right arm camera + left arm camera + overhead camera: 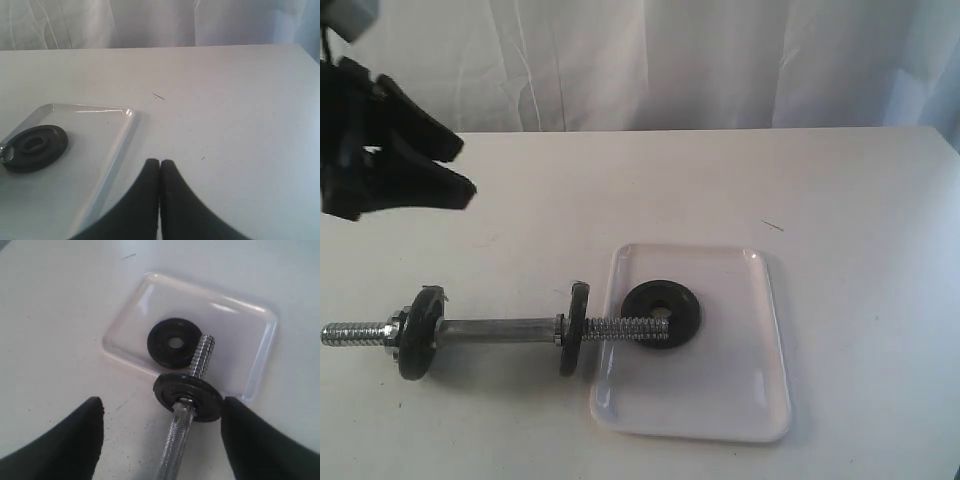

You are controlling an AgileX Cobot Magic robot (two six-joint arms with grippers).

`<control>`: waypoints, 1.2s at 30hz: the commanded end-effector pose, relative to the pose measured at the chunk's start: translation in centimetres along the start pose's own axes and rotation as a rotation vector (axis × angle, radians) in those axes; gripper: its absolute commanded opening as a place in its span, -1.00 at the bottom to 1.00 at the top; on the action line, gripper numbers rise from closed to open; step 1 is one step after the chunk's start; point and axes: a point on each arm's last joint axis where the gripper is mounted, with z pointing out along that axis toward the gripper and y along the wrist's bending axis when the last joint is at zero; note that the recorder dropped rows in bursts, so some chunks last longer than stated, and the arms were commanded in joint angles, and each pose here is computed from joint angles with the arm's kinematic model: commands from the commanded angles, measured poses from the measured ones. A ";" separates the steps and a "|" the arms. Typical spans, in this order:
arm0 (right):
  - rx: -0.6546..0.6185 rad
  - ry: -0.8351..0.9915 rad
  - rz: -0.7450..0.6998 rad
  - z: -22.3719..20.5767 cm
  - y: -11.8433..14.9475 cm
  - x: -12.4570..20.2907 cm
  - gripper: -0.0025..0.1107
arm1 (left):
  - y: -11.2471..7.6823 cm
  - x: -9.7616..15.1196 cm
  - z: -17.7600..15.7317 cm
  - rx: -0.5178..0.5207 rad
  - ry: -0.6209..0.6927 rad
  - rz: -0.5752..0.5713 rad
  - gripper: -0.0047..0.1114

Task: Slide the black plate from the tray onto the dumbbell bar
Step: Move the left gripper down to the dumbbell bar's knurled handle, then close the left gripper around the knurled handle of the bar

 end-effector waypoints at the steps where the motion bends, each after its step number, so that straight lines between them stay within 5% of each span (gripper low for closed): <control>1: 0.005 -0.015 -0.007 0.0 0.0 0.0 -0.96 | 0.3 0.7 4.2 0.023 0.149 0.107 0.29; 16: 0.005 -0.015 -0.007 0.0 0.0 0.0 -0.96 | -0.4 3.6 11.3 0.110 0.491 0.272 0.28; 36: 0.005 -0.015 -0.007 0.0 0.0 0.0 -0.96 | -0.8 6.5 17.0 0.172 0.627 0.284 0.28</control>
